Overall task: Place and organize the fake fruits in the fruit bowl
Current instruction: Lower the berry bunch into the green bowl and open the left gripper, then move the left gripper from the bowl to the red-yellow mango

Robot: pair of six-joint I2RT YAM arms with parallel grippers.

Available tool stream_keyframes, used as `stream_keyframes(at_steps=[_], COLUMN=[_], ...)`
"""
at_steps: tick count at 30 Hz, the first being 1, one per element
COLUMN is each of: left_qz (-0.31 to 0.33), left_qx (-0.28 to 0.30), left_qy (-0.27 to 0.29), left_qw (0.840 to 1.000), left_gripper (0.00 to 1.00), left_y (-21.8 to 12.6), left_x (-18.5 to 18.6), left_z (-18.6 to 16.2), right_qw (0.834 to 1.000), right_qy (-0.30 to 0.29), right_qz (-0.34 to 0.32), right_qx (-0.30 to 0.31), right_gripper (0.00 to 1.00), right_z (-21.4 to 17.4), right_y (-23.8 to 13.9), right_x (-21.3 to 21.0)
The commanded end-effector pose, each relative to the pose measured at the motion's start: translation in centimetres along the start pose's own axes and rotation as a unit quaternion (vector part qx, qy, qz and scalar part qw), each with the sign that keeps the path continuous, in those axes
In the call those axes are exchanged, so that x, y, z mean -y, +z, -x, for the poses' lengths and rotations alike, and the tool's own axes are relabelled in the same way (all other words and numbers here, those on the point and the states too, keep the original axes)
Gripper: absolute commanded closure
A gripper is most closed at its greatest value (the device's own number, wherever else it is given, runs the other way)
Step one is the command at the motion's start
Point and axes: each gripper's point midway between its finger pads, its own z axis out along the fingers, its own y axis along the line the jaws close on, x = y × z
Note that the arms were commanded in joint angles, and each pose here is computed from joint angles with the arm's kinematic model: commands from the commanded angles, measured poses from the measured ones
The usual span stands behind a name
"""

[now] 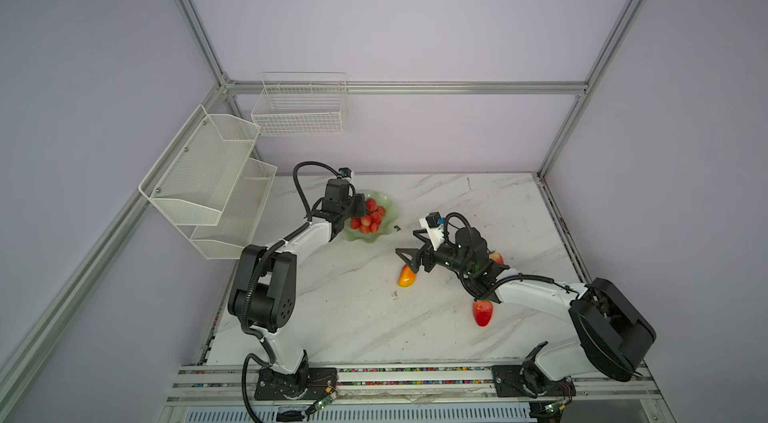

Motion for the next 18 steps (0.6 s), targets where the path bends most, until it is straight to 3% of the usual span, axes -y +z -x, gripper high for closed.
stream_keyframes(at_steps=[1, 8, 16, 18], left_qz=[-0.016, -0.004, 0.003, 0.023], left_qx=[0.046, 0.041, 0.073, 0.078], left_qy=[0.009, 0.017, 0.044, 0.087], left_qw=[0.999, 0.999, 0.996, 0.993], left_gripper=[0.93, 0.55, 0.36, 0.2], left_y=[-0.5, -1.0, -5.7, -7.6], left_x=[1.1, 0.6, 1.0, 1.5], left_z=[2.9, 2.2, 4.0, 3.8], right_qw=[1.0, 1.0, 1.0, 1.0], right_qy=[-0.009, -0.007, 0.014, 0.02], right_qz=[-0.004, -0.006, -0.021, -0.02], right_qx=[0.017, 0.017, 0.012, 0.004], right_gripper=[0.03, 0.03, 0.03, 0.03], right_z=[0.8, 0.9, 0.7, 0.4], right_y=[-0.2, -0.2, -0.4, -0.3], right_x=[0.1, 0.2, 1.1, 1.3])
